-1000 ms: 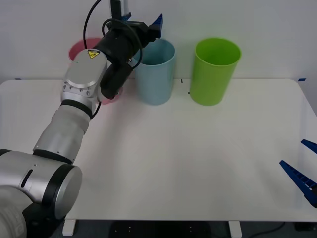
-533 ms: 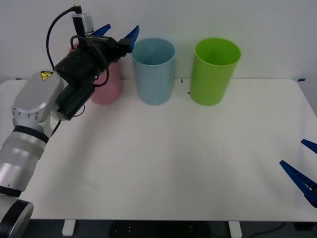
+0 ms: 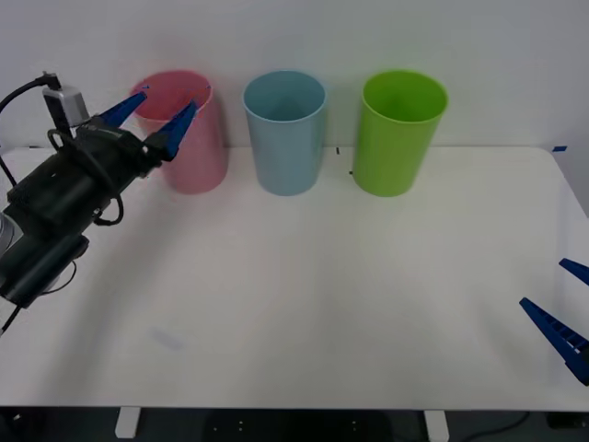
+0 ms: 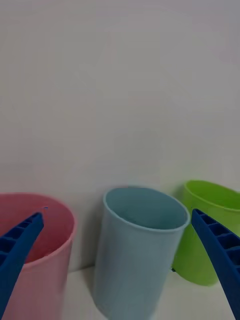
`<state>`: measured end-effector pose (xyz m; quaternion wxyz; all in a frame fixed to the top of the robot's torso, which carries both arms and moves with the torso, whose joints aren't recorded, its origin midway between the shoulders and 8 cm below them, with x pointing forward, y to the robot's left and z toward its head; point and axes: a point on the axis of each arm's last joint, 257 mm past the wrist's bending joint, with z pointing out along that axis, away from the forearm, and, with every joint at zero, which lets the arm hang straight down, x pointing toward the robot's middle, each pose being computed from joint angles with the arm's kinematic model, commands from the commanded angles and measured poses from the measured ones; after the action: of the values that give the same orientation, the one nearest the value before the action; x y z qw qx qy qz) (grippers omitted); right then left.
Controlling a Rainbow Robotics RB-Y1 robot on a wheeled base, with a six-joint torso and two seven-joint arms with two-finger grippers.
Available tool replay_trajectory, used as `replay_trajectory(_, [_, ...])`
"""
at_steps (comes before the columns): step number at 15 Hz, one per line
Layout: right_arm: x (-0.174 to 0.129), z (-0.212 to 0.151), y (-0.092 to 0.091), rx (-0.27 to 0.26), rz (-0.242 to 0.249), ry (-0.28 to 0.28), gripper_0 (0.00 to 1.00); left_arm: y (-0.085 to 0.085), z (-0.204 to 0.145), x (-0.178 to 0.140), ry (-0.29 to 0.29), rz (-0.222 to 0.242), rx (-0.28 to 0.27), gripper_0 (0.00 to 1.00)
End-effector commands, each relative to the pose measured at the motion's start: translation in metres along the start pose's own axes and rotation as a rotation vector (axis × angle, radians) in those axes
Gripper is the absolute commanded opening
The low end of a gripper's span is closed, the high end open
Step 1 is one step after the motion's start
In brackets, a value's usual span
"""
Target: Grasp the object on the table and drop it into the matching bin: aluminum can to the light blue bin, PET bottle to the pink bin.
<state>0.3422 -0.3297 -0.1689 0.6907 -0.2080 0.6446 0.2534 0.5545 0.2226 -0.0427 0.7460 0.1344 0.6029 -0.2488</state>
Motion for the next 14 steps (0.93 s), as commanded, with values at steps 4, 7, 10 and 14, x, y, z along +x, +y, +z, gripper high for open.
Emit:
replay_trajectory(4, [0.0,0.0,0.0,0.0,0.0,0.0,1.0,0.004,-0.094,0.0,0.05,0.086,0.024,1.0])
replay_trajectory(7, [0.0,0.0,0.0,0.0,0.0,0.0,1.0,0.01,-0.138,-0.002,0.094,0.126,0.036,1.0])
replay_trajectory(10, [0.0,0.0,0.0,0.0,0.0,0.0,1.0,0.018,-0.18,0.0,0.149,0.157,0.043,1.0])
replay_trajectory(14, [0.0,0.0,0.0,0.0,0.0,0.0,1.0,0.023,-0.224,0.001,0.202,0.166,0.04,1.0])
